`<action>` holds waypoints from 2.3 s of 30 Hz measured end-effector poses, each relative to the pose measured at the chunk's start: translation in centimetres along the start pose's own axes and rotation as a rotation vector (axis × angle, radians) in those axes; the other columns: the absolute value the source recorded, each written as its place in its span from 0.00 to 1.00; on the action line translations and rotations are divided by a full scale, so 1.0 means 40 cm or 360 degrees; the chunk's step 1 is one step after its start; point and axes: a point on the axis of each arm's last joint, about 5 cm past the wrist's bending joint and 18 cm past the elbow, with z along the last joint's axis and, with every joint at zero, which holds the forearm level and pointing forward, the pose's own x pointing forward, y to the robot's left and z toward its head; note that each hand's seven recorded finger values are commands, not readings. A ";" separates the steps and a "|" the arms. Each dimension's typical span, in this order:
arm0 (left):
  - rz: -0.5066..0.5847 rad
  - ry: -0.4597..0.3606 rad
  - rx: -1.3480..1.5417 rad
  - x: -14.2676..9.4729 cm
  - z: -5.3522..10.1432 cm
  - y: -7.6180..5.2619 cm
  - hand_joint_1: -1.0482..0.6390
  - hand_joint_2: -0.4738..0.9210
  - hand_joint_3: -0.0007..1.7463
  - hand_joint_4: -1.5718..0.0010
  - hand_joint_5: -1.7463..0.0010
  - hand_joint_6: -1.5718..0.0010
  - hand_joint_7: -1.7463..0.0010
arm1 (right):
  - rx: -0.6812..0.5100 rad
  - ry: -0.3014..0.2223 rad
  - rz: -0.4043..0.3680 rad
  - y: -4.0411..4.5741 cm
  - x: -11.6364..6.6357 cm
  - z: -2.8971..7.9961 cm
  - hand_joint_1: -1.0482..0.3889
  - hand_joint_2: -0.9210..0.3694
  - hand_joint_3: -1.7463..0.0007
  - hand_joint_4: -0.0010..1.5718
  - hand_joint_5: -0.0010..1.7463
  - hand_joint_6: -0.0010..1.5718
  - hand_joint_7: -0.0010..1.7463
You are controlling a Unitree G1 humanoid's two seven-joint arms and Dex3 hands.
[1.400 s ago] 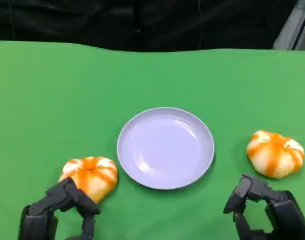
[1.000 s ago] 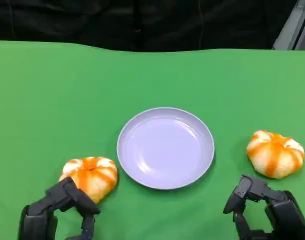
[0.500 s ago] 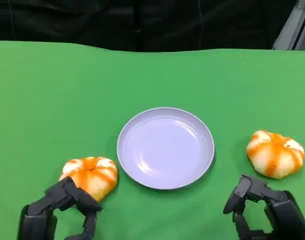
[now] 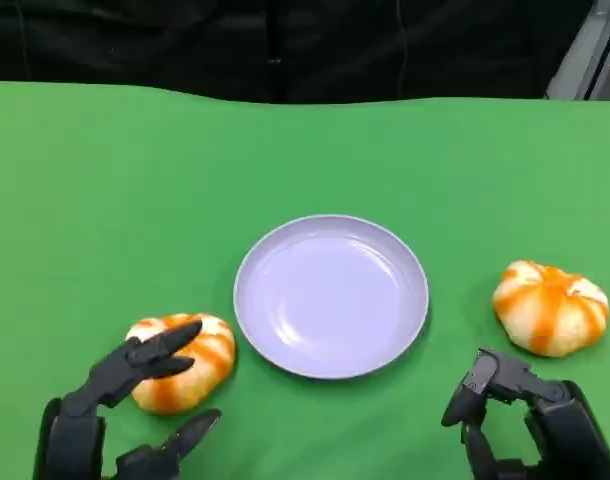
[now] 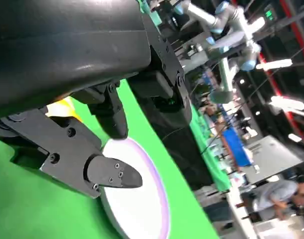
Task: Grasp the bread from the table and place it into the plate.
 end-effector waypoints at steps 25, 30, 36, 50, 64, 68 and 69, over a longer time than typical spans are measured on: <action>-0.0575 0.0341 0.1386 0.112 0.074 0.015 0.34 0.97 0.00 0.83 0.81 0.82 1.00 | 0.0003 0.0027 0.0002 0.005 0.000 0.004 0.35 0.46 0.17 0.51 1.00 0.49 0.87; -0.0618 0.0343 0.1506 0.134 0.079 -0.003 0.34 0.97 0.00 0.82 0.83 0.82 1.00 | 0.0004 0.0028 0.0001 0.005 -0.001 0.004 0.36 0.46 0.16 0.51 1.00 0.49 0.87; -0.0745 0.0452 0.1649 0.154 0.058 -0.040 0.33 0.97 0.00 0.79 0.85 0.81 1.00 | 0.0006 0.0023 0.0002 0.006 -0.002 0.006 0.36 0.47 0.16 0.52 1.00 0.49 0.87; -0.0910 0.0619 0.1719 0.175 0.015 -0.072 0.33 0.97 0.00 0.75 0.91 0.80 1.00 | 0.0004 0.0011 0.0002 0.006 0.000 0.009 0.35 0.47 0.15 0.52 1.00 0.49 0.88; -0.0915 0.0599 0.1733 0.219 -0.063 -0.088 0.25 0.97 0.00 1.00 0.40 0.99 0.66 | 0.0004 0.0015 0.0004 0.005 -0.002 0.009 0.36 0.46 0.17 0.51 1.00 0.49 0.87; -0.0765 0.0445 0.1621 0.183 -0.066 -0.074 0.46 1.00 0.15 0.52 0.12 0.39 0.80 | 0.0006 0.0017 0.0009 0.006 -0.003 0.009 0.36 0.46 0.17 0.51 1.00 0.49 0.87; -0.0709 0.0395 0.1583 0.171 -0.067 -0.068 0.47 1.00 0.16 0.50 0.11 0.35 0.82 | 0.0006 0.0020 0.0009 0.005 -0.004 0.009 0.36 0.46 0.17 0.51 1.00 0.49 0.87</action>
